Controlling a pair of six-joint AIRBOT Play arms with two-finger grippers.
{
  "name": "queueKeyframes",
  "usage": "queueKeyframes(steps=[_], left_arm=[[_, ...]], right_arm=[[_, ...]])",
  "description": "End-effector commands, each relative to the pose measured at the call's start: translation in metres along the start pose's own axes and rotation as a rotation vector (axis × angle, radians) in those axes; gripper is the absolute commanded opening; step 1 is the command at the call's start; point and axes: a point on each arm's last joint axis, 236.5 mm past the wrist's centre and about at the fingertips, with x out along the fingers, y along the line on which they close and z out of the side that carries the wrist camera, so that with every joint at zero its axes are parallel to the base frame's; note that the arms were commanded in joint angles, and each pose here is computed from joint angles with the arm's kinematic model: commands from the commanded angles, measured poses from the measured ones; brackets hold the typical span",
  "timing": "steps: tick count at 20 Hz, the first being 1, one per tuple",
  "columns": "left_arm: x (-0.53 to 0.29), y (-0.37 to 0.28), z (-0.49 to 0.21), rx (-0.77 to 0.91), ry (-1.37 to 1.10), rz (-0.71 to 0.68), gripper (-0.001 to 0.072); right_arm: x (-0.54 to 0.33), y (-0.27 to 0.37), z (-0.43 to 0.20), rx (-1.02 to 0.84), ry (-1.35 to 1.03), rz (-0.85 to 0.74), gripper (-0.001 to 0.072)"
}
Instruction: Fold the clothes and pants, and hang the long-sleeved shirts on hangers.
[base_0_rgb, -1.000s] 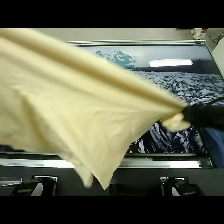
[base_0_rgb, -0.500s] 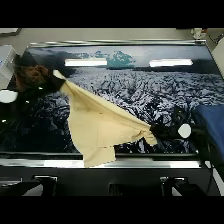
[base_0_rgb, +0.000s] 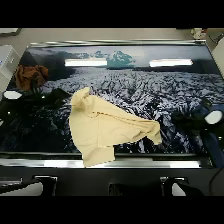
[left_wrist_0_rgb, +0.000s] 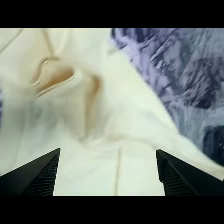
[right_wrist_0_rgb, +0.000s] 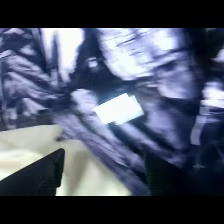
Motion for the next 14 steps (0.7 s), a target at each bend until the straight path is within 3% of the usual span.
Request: queueKeyframes(steps=[1,2,3,4,9,14], left_arm=[[-0.047,0.075,-0.087,-0.114,0.344,0.203,0.0720],[-0.048,0.083,-0.115,-0.112,0.415,0.214,0.0705],[-0.043,0.087,-0.145,-0.136,0.471,0.206,0.0637],[-0.037,0.088,-0.172,-0.164,0.512,0.193,0.0626],[-0.005,0.096,-0.276,-0.208,0.636,0.155,0.0626],[0.023,0.071,-0.300,-0.226,0.615,0.067,0.0625]], right_arm=[[-0.017,-0.042,-0.044,-0.042,0.228,-0.021,0.0636],[-0.008,-0.039,-0.064,-0.048,0.289,0.015,0.0697],[0.001,-0.030,-0.082,-0.045,0.337,0.072,0.0698],[0.010,-0.022,-0.098,-0.048,0.369,0.135,0.0700],[0.034,-0.012,-0.109,0.013,0.343,0.207,0.0700],[0.037,-0.006,-0.096,0.039,0.287,0.231,0.0699]])
